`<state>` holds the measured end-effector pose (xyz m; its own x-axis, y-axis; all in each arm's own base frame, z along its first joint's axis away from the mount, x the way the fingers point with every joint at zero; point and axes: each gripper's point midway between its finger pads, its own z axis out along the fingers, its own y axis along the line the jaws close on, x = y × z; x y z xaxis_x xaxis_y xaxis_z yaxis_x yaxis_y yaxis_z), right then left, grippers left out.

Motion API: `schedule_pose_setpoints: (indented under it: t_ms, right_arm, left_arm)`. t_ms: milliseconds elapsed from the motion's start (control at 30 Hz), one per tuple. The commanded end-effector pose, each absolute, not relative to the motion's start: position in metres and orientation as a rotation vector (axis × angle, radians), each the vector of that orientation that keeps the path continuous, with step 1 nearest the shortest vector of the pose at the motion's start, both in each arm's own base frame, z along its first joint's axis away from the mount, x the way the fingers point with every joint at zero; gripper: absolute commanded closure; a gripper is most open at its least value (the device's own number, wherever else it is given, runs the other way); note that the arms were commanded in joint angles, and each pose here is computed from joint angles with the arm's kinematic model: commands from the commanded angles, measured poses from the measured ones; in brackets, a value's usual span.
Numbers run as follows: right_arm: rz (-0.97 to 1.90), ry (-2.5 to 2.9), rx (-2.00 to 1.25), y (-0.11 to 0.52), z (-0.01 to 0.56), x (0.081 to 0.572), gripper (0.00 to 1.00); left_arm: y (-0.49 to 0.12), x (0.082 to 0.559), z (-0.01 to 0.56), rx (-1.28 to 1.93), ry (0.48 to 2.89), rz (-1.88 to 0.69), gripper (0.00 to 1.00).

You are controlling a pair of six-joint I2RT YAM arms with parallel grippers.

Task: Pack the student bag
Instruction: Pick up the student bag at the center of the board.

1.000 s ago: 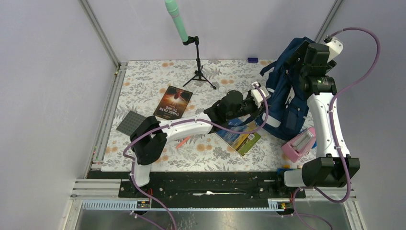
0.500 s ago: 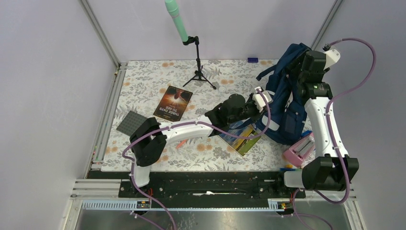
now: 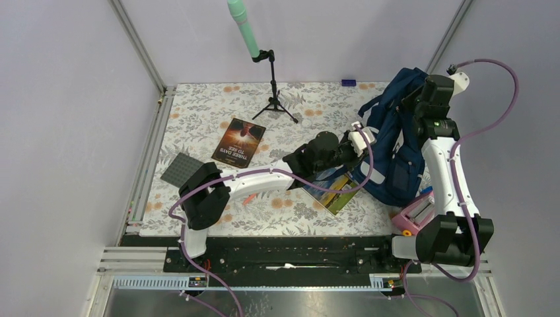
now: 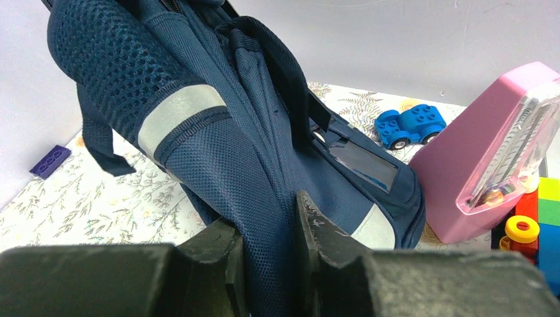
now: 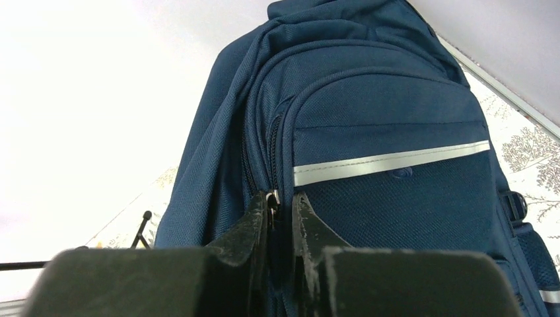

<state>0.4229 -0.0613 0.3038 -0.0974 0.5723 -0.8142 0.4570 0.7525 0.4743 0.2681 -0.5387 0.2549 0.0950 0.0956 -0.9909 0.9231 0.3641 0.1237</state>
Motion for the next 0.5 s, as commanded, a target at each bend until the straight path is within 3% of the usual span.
schedule_pose_setpoints:
  t_ms: [0, 67, 100, 200, 233, 400, 467]
  right_arm:
    - [0.141, 1.556, 0.749, -0.072, 0.355, 0.431, 1.00]
    - [0.170, 1.533, 0.700, -0.067, 0.368, 0.433, 1.00]
    - [0.186, 1.523, 0.675, -0.063, 0.375, 0.433, 1.00]
    - [0.239, 1.478, 0.567, -0.050, 0.401, 0.432, 1.00]
    - [0.255, 1.457, 0.532, -0.045, 0.411, 0.429, 1.00]
    - [0.326, 1.377, 0.399, -0.025, 0.449, 0.407, 1.00]
    - [0.350, 1.340, 0.368, -0.019, 0.465, 0.394, 1.00]
  left_arm:
    - [-0.536, 0.239, 0.358, 0.957, 1.057, -0.865, 1.00]
    - [-0.534, 0.241, 0.360, 0.938, 1.069, -0.865, 1.00]
    - [-0.533, 0.241, 0.361, 0.930, 1.075, -0.868, 0.95]
    - [-0.529, 0.239, 0.369, 0.912, 1.083, -0.887, 0.73]
    - [-0.527, 0.237, 0.371, 0.908, 1.086, -0.895, 0.59]
    - [-0.509, 0.227, 0.397, 0.867, 1.082, -0.937, 0.16]
    - [-0.500, 0.219, 0.410, 0.863, 1.073, -0.960, 0.04]
